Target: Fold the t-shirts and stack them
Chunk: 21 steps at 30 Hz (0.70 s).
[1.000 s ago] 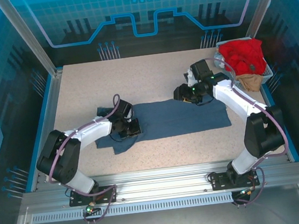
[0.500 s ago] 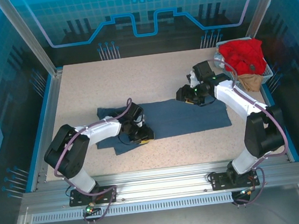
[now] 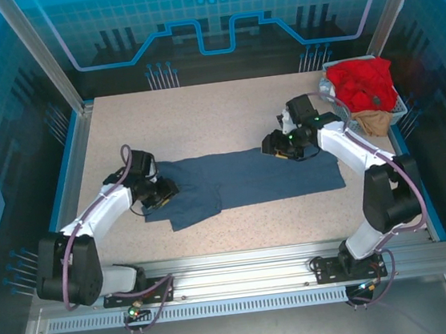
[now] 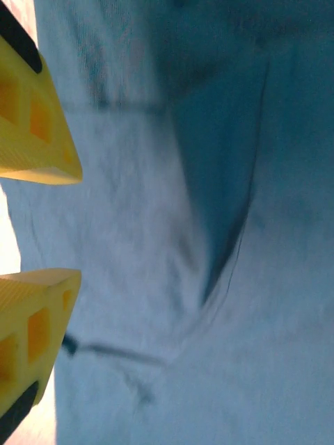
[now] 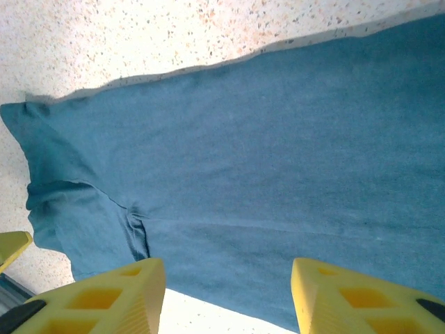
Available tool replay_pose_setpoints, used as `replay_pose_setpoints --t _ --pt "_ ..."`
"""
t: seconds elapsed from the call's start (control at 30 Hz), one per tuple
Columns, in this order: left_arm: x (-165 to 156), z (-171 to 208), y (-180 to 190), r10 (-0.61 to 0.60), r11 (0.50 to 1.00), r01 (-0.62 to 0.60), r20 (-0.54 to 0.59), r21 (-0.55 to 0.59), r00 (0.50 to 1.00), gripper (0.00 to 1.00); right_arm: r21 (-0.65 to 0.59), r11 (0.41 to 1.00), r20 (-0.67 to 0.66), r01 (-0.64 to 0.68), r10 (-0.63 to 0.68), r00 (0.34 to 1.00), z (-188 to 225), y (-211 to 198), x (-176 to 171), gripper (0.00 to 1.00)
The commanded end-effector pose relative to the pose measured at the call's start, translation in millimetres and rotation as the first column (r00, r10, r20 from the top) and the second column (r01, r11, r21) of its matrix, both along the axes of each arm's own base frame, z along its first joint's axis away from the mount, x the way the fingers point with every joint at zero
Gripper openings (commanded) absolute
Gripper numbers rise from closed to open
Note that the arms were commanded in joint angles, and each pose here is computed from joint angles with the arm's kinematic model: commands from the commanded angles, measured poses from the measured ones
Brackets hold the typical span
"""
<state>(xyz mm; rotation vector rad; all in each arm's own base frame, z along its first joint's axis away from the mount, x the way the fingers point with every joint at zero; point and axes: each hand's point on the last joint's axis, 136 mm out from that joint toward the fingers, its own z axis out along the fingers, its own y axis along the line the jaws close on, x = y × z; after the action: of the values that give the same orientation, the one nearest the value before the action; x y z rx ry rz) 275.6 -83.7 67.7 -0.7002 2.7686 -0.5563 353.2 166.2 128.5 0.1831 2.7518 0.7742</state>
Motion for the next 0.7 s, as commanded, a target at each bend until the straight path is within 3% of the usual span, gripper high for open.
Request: replay_pose_setpoints --t 0.0,0.27,0.67 --pt "-17.7 -20.7 28.0 0.008 0.994 0.001 -0.083 0.108 0.997 0.41 0.024 0.999 0.004 -0.039 0.039 0.999 2.2 11.2 3.0 0.52" --pt "-5.3 -40.9 22.5 -0.035 0.996 0.041 -0.068 0.081 0.997 0.45 0.036 0.998 -0.045 -0.053 0.054 0.998 -12.4 16.0 3.7 0.52" --pt "-0.7 -40.6 13.9 -0.041 0.998 0.043 -0.051 0.038 0.998 0.33 0.034 0.999 -0.079 -0.038 0.040 0.996 -24.7 16.0 3.8 0.52"
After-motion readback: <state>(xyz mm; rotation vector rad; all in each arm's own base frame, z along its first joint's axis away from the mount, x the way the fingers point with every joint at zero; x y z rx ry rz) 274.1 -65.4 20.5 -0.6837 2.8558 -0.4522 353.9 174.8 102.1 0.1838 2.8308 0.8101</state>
